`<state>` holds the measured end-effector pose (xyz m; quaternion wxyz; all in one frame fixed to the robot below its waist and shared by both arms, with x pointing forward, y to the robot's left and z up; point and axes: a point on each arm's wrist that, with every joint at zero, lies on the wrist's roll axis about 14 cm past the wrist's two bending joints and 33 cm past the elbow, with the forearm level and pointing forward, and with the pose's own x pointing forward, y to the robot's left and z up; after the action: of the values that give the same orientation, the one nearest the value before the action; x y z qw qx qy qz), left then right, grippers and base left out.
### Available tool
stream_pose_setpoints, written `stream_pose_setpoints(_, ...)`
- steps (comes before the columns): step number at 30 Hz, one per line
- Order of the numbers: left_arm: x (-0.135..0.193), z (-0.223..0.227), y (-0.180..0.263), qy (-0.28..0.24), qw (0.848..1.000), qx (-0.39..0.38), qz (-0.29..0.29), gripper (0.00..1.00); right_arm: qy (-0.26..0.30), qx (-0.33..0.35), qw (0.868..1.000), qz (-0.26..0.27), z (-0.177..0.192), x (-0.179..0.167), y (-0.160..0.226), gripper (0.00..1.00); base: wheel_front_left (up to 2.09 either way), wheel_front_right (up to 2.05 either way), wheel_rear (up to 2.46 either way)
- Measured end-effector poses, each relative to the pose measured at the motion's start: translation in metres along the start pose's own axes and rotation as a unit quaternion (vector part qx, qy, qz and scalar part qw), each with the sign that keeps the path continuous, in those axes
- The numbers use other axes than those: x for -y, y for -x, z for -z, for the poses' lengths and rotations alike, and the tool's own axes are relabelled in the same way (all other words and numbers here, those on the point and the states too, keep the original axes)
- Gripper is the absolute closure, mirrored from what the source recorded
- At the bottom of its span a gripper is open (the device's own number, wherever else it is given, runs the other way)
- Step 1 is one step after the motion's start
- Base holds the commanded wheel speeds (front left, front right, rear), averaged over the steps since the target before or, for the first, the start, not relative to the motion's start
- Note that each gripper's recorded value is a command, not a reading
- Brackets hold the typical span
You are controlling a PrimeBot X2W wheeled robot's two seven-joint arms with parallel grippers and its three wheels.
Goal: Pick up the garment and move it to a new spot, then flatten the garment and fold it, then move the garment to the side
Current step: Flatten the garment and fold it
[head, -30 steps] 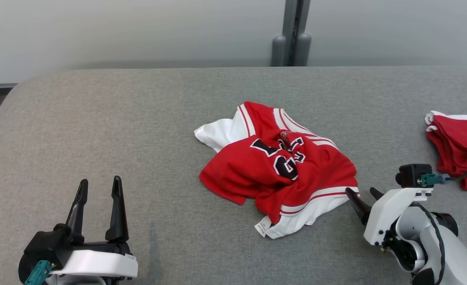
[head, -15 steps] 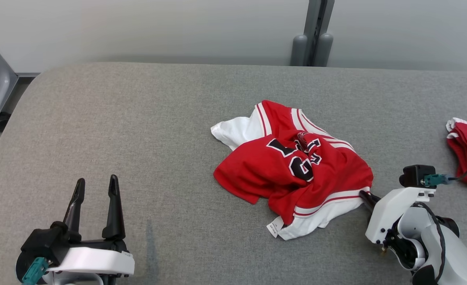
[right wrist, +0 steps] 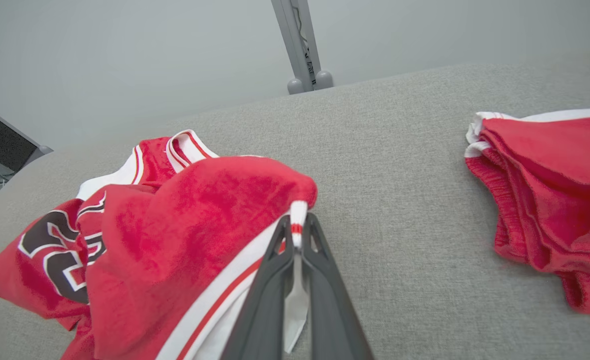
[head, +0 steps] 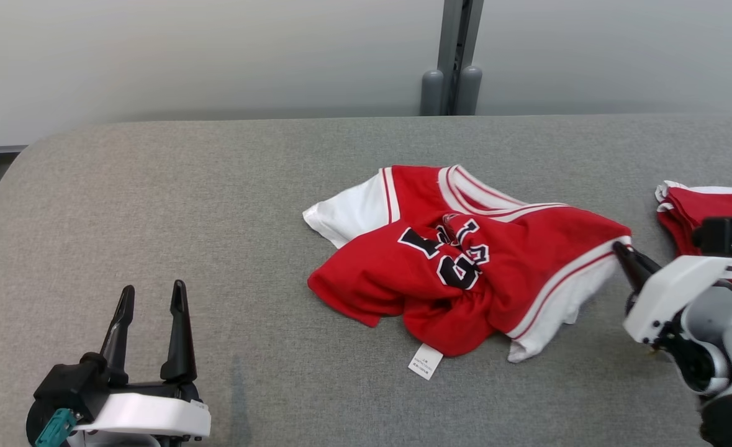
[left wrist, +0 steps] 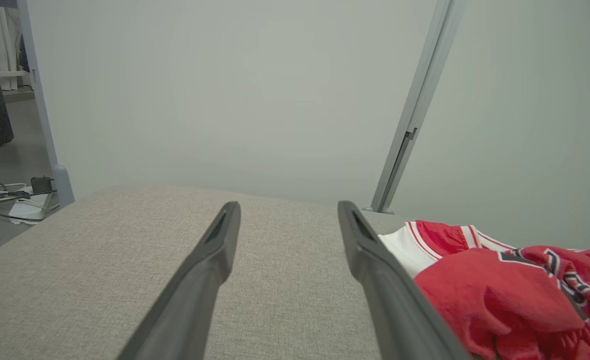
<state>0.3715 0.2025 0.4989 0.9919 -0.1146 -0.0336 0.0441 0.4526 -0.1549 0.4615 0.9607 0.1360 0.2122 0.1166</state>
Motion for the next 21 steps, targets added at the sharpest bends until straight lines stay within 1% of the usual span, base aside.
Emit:
stream_pose_setpoints(5, 0.004, 0.003, -0.001, 0.002, 1.000, -0.004, 0.006, 0.00, -0.004, -0.006, 0.999, 0.048, -0.002, 0.038, 0.020, 1.00, 0.00, 0.00, 0.00)
stream_pose_setpoints(8, 0.007, 0.005, -0.002, 0.002, 1.000, -0.007, 0.011, 0.00, -0.008, -0.022, 0.997, 0.070, 0.006, 0.052, 0.030, 1.00, 0.00, 0.00, 0.00)
stream_pose_setpoints(11, 0.008, 0.007, -0.003, 0.001, 1.000, -0.010, 0.014, 0.00, -0.015, -0.043, 0.995, 0.086, 0.020, 0.058, 0.035, 1.00, 0.00, 0.00, 0.00)
stream_pose_setpoints(14, 0.009, 0.008, -0.003, 0.001, 1.000, -0.011, 0.016, 0.00, -0.027, -0.069, 0.993, 0.094, 0.039, 0.058, 0.038, 1.00, 0.00, 0.00, 0.00)
stream_pose_setpoints(18, 0.008, 0.010, -0.004, 0.001, 1.000, -0.014, 0.016, 0.00, -0.023, -0.084, 0.990, 0.107, 0.052, 0.061, 0.041, 1.00, 0.00, 0.00, 0.00)
stream_pose_setpoints(19, 0.008, 0.009, -0.005, 0.001, 1.000, -0.013, 0.017, 0.00, -0.020, -0.081, 0.990, 0.111, 0.053, 0.062, 0.041, 0.75, 0.00, 0.00, 0.00)
stream_pose_setpoints(20, 0.008, 0.009, -0.005, 0.001, 1.000, -0.013, 0.017, 0.00, -0.017, -0.079, 0.990, 0.116, 0.053, 0.064, 0.041, 0.75, 0.00, 0.00, 0.00)
stream_pose_setpoints(21, 0.008, 0.009, -0.005, 0.001, 1.000, -0.013, 0.017, 0.00, -0.020, -0.073, 0.990, 0.119, 0.052, 0.064, 0.041, 0.00, 0.00, 0.00, 0.00)
